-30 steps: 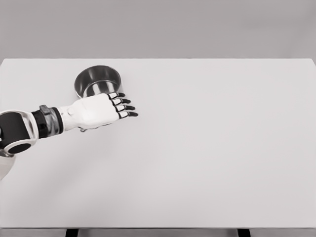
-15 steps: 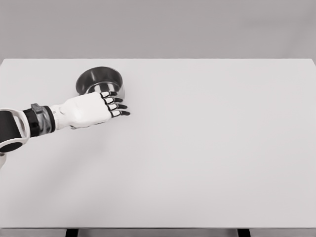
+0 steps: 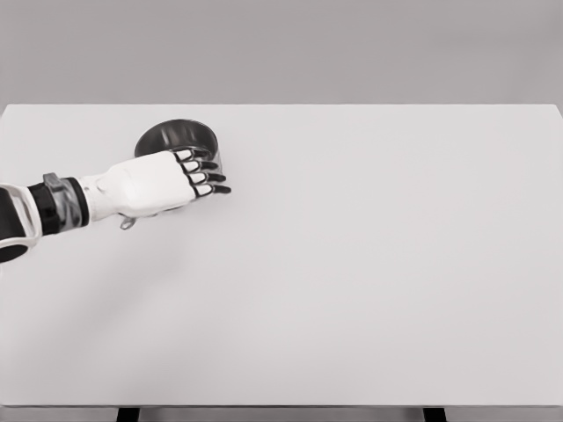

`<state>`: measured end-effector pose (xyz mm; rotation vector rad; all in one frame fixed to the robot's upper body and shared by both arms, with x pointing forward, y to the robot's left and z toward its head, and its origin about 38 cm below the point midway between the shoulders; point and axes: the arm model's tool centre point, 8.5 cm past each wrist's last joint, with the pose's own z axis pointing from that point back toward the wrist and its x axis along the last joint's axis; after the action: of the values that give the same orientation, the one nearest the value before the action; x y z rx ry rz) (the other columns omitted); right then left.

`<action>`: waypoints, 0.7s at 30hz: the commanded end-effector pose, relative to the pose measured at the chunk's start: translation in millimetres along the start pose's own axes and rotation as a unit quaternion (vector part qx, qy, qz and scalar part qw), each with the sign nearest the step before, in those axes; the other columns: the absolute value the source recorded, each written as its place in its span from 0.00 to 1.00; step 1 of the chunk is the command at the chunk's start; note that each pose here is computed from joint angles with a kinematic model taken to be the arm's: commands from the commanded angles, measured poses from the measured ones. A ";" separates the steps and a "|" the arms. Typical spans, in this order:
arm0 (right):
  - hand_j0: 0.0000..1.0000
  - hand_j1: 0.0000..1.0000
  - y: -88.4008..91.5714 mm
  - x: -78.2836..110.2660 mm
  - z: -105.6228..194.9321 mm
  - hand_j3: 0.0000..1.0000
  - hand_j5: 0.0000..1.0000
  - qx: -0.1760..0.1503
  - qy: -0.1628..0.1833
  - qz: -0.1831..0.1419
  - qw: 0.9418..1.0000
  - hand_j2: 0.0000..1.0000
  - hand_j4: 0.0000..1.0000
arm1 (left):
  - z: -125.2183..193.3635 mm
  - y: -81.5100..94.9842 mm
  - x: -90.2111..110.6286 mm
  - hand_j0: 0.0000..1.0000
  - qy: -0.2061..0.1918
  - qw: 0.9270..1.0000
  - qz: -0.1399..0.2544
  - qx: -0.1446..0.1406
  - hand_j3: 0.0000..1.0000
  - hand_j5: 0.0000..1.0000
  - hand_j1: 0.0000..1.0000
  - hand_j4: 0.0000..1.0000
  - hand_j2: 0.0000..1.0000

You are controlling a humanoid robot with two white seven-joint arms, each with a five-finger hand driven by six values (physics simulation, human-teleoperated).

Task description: Rotate pot handle

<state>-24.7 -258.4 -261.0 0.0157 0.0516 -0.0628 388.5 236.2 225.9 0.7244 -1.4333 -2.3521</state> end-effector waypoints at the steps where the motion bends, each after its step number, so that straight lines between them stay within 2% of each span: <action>1: 1.00 1.00 0.1 -0.3 0.0 1.00 1.00 0.000 0.000 0.001 1.000 1.00 1.00 | 1.9 8.3 1.2 1.00 -0.013 0.999 0.022 0.027 1.00 1.00 1.00 1.00 1.00; 2: 1.00 1.00 0.1 -0.3 0.0 1.00 1.00 0.000 0.000 0.001 1.000 1.00 1.00 | 2.4 9.5 1.1 1.00 -0.016 0.999 0.026 0.031 1.00 1.00 1.00 1.00 1.00; 5: 1.00 1.00 0.1 -0.3 0.0 1.00 1.00 0.000 0.000 0.000 1.000 1.00 1.00 | 12.0 22.9 -1.2 1.00 -0.047 0.994 0.070 0.072 1.00 1.00 1.00 1.00 1.00; 7: 1.00 1.00 0.0 0.2 0.0 1.00 1.00 0.000 0.000 0.001 1.000 1.00 1.00 | 41.6 38.3 -12.7 1.00 -0.084 0.981 0.130 0.113 1.00 1.00 1.00 1.00 1.00; 10: 1.00 1.00 0.1 -0.3 0.0 1.00 1.00 0.000 0.000 0.001 1.000 1.00 1.00 | 48.5 43.3 -14.0 1.00 -0.102 0.973 0.160 0.134 1.00 1.00 1.00 1.00 1.00; 12: 1.00 1.00 0.1 -0.3 0.0 1.00 1.00 0.000 0.000 0.000 1.000 1.00 1.00 | 55.7 50.2 -11.7 1.00 -0.139 0.951 0.216 0.173 1.00 1.00 1.00 1.00 1.00; 14: 1.00 1.00 0.1 -0.3 0.0 1.00 1.00 0.000 0.000 0.001 1.000 1.00 1.00 | 66.1 53.3 -15.2 1.00 -0.151 0.941 0.240 0.185 1.00 1.00 1.00 1.00 1.00; 16: 1.00 1.00 0.0 0.2 0.0 1.00 1.00 0.000 0.000 0.001 1.000 1.00 1.00 | 72.3 53.0 -17.0 1.00 -0.155 0.937 0.253 0.187 1.00 1.00 1.00 1.00 1.00; 20: 1.00 1.00 0.1 -0.3 0.0 1.00 1.00 0.000 0.000 0.001 1.000 1.00 1.00 | 80.7 -5.0 5.3 1.00 -0.152 0.924 0.329 0.125 1.00 1.00 1.00 1.00 1.00; 21: 1.00 1.00 0.0 0.2 0.0 1.00 1.00 0.000 0.000 0.000 1.000 1.00 1.00 | 81.2 -13.6 10.4 1.00 -0.153 0.921 0.339 0.113 1.00 1.00 1.00 1.00 1.00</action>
<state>-24.9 -258.4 -260.9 0.0158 0.0520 -0.0628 334.8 291.4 235.4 -0.1174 -1.7529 -1.8177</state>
